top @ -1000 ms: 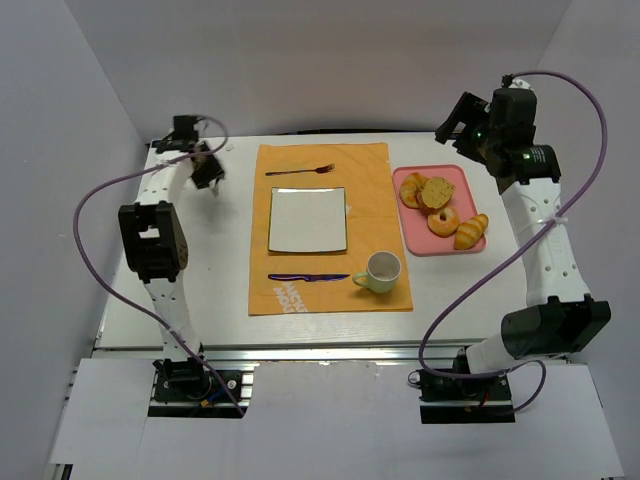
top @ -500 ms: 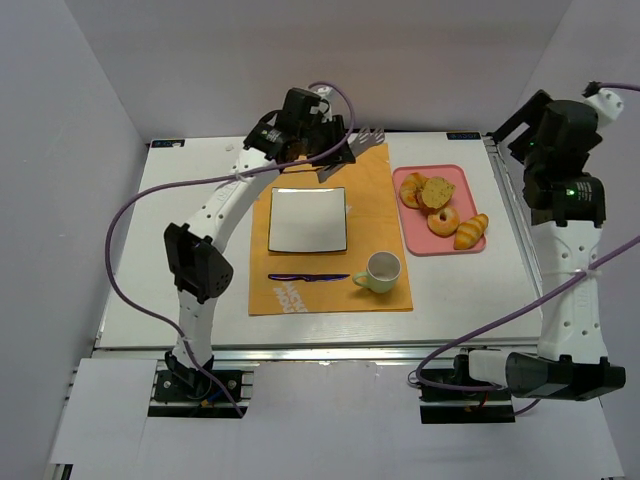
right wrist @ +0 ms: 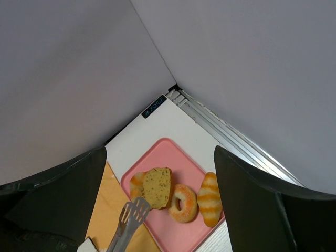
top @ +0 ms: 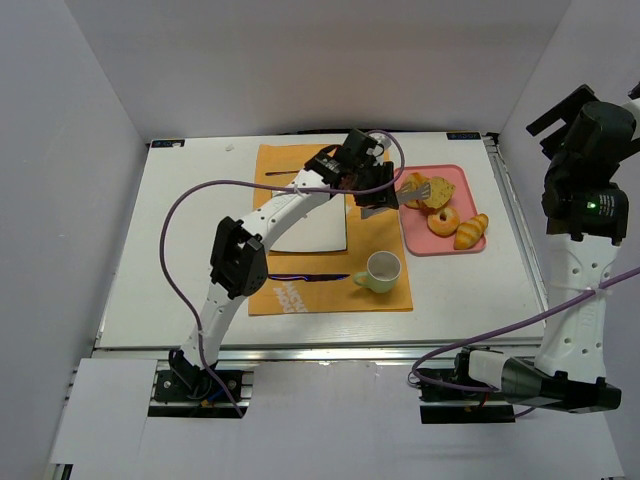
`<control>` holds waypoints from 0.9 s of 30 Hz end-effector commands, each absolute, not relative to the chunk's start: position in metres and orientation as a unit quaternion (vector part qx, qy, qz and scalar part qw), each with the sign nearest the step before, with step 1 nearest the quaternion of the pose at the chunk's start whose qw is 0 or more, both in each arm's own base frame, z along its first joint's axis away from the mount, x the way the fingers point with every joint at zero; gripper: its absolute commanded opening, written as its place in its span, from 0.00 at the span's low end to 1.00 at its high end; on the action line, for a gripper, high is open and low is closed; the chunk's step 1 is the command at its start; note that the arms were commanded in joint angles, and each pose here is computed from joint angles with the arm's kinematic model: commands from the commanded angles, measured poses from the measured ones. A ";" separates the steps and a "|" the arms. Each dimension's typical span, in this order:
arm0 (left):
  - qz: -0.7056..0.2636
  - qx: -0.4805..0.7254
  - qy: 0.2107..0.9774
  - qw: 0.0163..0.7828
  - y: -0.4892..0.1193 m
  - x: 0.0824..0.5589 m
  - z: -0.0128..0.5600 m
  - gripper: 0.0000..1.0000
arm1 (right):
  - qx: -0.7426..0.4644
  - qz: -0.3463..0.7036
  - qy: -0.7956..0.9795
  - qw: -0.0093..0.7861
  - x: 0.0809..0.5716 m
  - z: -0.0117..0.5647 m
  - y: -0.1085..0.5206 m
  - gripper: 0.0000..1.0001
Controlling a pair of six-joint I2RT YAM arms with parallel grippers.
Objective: Place the bread
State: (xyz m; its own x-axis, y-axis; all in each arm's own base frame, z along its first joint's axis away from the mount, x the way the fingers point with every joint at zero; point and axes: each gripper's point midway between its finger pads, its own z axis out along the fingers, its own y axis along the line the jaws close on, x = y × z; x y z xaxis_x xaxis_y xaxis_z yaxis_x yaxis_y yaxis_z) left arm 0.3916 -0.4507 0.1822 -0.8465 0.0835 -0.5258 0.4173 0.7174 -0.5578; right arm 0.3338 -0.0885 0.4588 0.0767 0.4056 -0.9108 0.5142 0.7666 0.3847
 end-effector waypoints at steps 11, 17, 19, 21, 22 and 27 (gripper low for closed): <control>-0.397 0.120 0.872 0.261 -0.471 0.406 0.195 0.58 | 0.335 -0.033 0.668 0.663 0.327 0.462 -0.088 0.89; -0.403 0.115 0.873 0.250 -0.478 0.409 0.180 0.57 | 0.334 -0.035 0.670 0.662 0.326 0.459 -0.088 0.89; -0.400 0.114 0.875 0.246 -0.480 0.409 0.173 0.57 | 0.334 -0.035 0.671 0.661 0.327 0.457 -0.088 0.89; -0.397 0.115 0.877 0.244 -0.480 0.409 0.169 0.57 | 0.333 -0.035 0.673 0.660 0.327 0.455 -0.088 0.89; -0.396 0.116 0.878 0.242 -0.481 0.408 0.165 0.57 | 0.333 -0.035 0.673 0.660 0.326 0.455 -0.087 0.89; -0.396 0.116 0.879 0.238 -0.484 0.407 0.159 0.57 | 0.333 -0.036 0.675 0.657 0.326 0.451 -0.088 0.89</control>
State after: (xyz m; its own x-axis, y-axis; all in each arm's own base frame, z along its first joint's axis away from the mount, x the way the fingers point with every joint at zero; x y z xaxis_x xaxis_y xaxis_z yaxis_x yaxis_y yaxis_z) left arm 0.4099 -0.4754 0.1338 -0.8782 0.0277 -0.4775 0.3586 0.6988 -0.6190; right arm 0.3301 -0.0856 0.4352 0.0281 0.4151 -0.9093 0.5149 0.7737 0.3691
